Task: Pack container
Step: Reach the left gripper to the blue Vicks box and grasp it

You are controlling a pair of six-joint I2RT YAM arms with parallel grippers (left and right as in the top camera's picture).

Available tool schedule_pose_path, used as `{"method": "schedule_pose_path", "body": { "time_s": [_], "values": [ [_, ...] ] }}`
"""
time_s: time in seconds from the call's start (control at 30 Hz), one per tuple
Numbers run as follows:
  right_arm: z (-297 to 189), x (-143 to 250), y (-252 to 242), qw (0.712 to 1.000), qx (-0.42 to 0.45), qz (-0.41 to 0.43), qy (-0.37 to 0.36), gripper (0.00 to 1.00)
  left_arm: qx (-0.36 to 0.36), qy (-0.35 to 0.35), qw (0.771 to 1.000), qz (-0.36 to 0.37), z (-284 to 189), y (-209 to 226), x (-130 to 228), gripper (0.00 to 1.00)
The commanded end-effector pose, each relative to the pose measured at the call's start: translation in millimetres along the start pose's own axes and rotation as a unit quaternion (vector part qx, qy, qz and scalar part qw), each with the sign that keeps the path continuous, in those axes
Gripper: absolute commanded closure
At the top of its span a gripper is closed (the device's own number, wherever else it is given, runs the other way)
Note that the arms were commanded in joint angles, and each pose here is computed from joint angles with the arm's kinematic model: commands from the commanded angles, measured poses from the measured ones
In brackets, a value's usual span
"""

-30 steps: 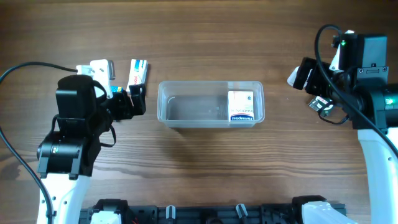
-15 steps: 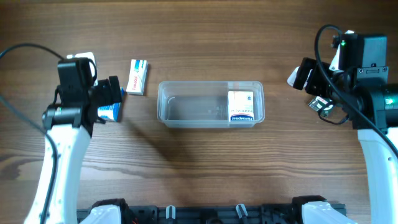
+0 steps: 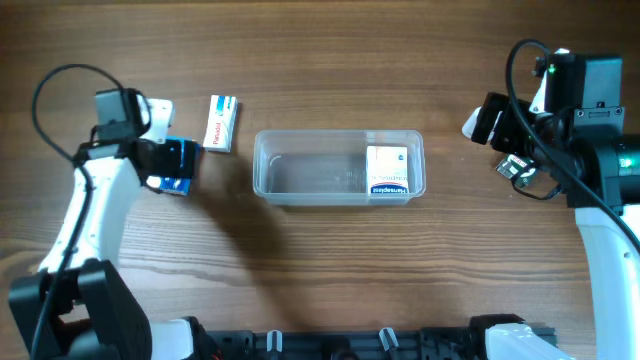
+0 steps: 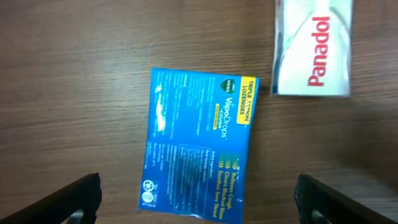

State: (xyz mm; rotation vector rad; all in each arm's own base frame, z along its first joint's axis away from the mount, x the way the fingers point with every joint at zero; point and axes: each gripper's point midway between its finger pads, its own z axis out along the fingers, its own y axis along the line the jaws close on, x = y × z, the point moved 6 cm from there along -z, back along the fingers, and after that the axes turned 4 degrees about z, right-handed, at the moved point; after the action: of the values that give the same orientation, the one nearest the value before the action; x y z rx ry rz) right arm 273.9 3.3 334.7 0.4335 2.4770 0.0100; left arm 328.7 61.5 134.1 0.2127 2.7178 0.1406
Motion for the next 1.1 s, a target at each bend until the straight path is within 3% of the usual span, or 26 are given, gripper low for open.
{"method": "schedule_pose_path", "body": {
  "time_s": [0.0,0.5,1.07],
  "values": [
    [2,-2,-1,1.000,0.006,-0.005,-0.001,0.00,0.086,-0.035,0.996,-0.001,3,0,-5,0.00],
    [2,-2,-1,1.000,0.006,-0.005,-0.001,0.00,0.028,-0.012,0.999,-0.011,17,25,3,0.00],
    [3,-2,-1,1.000,0.006,-0.005,0.000,0.00,0.052,0.023,0.998,0.016,66,12,9,0.00]
  ]
}}
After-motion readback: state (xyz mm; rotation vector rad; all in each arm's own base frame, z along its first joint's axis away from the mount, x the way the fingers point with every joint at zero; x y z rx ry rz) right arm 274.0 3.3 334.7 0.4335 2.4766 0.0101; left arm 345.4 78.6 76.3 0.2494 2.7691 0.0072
